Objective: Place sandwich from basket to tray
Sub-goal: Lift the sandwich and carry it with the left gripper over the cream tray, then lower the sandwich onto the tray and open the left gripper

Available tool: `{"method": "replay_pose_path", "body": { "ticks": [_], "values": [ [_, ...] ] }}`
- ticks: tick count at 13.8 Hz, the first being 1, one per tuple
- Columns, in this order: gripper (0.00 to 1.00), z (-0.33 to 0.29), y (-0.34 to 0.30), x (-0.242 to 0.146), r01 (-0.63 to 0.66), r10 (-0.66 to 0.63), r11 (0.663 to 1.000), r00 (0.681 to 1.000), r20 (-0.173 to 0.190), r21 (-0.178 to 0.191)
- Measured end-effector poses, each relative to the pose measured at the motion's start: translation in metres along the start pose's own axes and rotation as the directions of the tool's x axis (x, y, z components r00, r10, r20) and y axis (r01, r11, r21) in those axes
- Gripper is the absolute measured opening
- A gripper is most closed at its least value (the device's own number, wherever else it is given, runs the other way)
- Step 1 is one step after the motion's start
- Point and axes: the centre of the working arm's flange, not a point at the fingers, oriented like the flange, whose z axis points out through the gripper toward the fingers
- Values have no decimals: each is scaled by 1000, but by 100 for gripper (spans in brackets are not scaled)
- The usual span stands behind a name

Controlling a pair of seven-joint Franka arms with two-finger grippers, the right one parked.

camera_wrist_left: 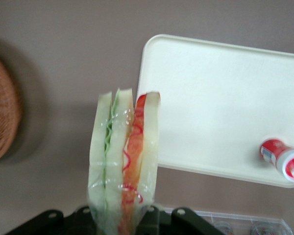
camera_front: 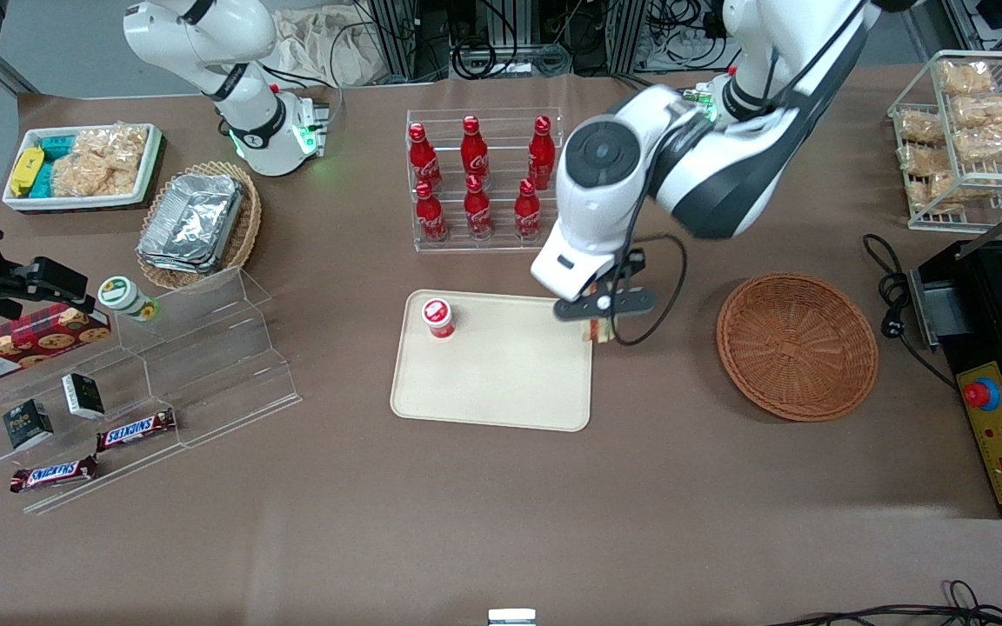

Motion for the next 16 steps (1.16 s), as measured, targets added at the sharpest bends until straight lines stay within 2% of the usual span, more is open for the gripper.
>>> {"method": "replay_pose_path", "body": {
  "ticks": [4,7,10,12,16],
  "values": [
    [23,97,28,14,-18,19,999,1000,-25,28],
    [23,154,39,15,-45,46,999,999,-4,30],
    [25,180,46,12,-59,58,998,998,14,26],
    [39,180,45,14,-55,55,998,998,12,24],
    [81,171,45,23,-29,29,1000,1000,-9,1]
  ]
}}
